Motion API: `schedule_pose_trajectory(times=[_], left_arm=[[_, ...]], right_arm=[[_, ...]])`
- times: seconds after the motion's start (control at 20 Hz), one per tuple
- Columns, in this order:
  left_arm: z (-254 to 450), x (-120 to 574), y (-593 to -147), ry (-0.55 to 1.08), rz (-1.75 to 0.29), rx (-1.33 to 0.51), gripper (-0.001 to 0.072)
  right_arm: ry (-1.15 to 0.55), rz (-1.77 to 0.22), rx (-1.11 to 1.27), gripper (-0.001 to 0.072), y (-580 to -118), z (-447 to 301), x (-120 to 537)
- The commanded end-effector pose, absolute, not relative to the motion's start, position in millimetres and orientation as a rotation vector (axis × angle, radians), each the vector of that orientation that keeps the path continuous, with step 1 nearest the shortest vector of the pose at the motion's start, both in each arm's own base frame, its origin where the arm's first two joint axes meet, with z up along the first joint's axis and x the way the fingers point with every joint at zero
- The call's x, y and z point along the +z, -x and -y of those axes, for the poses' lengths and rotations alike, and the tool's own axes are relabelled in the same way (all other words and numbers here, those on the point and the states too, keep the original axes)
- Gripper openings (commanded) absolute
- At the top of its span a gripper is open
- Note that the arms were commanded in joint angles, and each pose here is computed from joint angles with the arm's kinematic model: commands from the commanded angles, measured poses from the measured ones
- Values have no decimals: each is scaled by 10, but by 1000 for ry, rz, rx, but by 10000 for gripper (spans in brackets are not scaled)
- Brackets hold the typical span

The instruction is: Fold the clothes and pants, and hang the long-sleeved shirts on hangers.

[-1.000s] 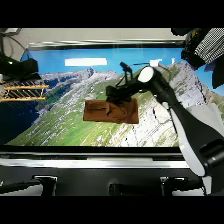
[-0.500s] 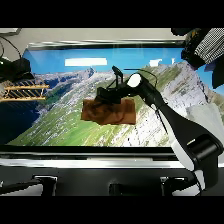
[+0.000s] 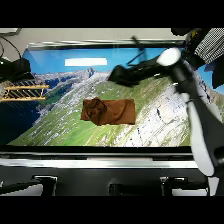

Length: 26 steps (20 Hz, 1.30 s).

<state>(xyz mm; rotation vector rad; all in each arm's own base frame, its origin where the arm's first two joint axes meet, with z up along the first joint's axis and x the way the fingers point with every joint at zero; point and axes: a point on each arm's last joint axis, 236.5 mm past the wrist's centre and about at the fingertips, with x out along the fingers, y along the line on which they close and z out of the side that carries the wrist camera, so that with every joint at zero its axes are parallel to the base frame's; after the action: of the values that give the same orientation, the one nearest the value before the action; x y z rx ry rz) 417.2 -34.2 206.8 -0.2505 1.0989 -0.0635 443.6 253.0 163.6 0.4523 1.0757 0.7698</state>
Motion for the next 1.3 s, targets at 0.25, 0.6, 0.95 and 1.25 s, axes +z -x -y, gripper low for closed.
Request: schedule_pose_trajectory(times=[0.25,0.6,0.95,1.25], left_arm=[[338,2048,-4196,252,-1099,-62,13],[337,2044,-4197,251,-1100,-62,13],[337,1928,-4250,253,-1128,-59,13],[336,1850,-4283,255,-1146,-57,13]], right_arm=[[-477,-1202,538,554,-4495,-949,742],[-686,-1337,586,540,-4306,-1235,-458],[-674,-1372,579,533,-4348,-1585,-904],[-634,-1407,623,382,-4240,-1966,-1029]])
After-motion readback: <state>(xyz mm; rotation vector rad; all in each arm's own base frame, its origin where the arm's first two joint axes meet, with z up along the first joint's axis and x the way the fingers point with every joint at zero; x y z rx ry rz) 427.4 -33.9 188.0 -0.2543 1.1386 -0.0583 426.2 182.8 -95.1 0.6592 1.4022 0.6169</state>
